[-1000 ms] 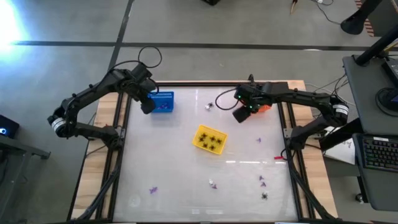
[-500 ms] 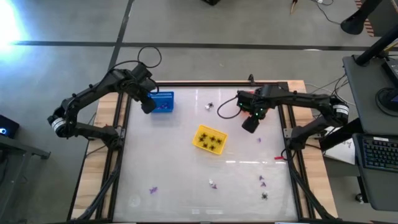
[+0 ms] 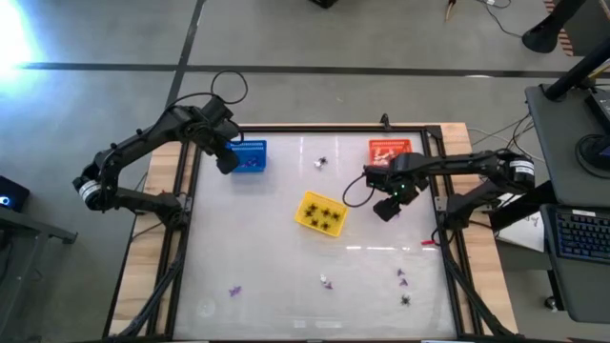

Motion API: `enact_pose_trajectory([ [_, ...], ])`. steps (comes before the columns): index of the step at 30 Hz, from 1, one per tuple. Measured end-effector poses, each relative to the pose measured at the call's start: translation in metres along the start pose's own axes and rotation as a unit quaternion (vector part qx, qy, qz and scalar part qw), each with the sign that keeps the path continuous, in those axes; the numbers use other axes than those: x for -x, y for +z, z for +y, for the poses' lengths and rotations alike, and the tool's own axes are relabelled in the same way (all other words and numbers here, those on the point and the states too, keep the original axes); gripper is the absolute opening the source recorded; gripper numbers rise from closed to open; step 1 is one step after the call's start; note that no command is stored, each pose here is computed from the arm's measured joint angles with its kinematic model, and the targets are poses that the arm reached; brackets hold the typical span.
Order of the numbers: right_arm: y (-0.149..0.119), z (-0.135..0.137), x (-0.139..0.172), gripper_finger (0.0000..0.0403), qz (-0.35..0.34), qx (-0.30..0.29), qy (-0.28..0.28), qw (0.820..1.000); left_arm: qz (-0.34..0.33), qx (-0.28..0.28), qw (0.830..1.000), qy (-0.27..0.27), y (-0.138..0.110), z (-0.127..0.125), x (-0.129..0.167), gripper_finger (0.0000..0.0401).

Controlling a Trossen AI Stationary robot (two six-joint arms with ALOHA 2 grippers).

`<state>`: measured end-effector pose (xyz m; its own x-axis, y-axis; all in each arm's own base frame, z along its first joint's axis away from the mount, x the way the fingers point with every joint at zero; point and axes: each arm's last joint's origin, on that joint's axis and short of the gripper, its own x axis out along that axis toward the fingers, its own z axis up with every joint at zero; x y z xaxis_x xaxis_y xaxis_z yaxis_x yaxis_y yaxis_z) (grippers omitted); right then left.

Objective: Sort Halloween decoration
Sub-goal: Put the purple witch hat toy into the blue bin

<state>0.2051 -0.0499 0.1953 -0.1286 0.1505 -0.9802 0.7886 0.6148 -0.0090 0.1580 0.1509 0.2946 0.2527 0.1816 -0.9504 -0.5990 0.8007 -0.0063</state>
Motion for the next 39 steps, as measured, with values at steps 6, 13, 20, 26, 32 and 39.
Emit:
enact_pose_trajectory([
  [6, -0.004, 0.001, -0.015, 0.0185, -0.003, -0.064, -0.001, 0.998, 0.000, 0.000, 1.000, 0.000, 0.000, 0.000, 0.000, 0.0176],
  [13, -0.002, 0.001, -0.027, 0.0185, -0.015, -0.099, 0.012, 0.995, 0.000, 0.004, 1.000, 0.000, 0.000, 0.000, 0.000, 0.0176],
  [20, -0.003, -0.001, -0.033, 0.0178, -0.017, -0.114, 0.007, 0.993, 0.000, 0.008, 1.000, 0.000, 0.000, 0.000, 0.000, 0.0176],
  [26, -0.005, -0.004, -0.042, 0.0153, -0.015, -0.119, 0.006, 0.993, 0.000, 0.011, 1.000, 0.000, 0.000, 0.000, 0.000, 0.0176],
  [32, -0.006, -0.007, -0.051, 0.0141, -0.017, -0.123, 0.008, 0.992, 0.000, 0.016, 1.000, 0.000, 0.000, 0.000, 0.000, 0.0176],
  [39, -0.007, -0.008, -0.058, 0.0122, -0.024, -0.128, 0.018, 0.991, 0.000, 0.016, 1.000, 0.000, 0.000, 0.000, 0.000, 0.0176],
])
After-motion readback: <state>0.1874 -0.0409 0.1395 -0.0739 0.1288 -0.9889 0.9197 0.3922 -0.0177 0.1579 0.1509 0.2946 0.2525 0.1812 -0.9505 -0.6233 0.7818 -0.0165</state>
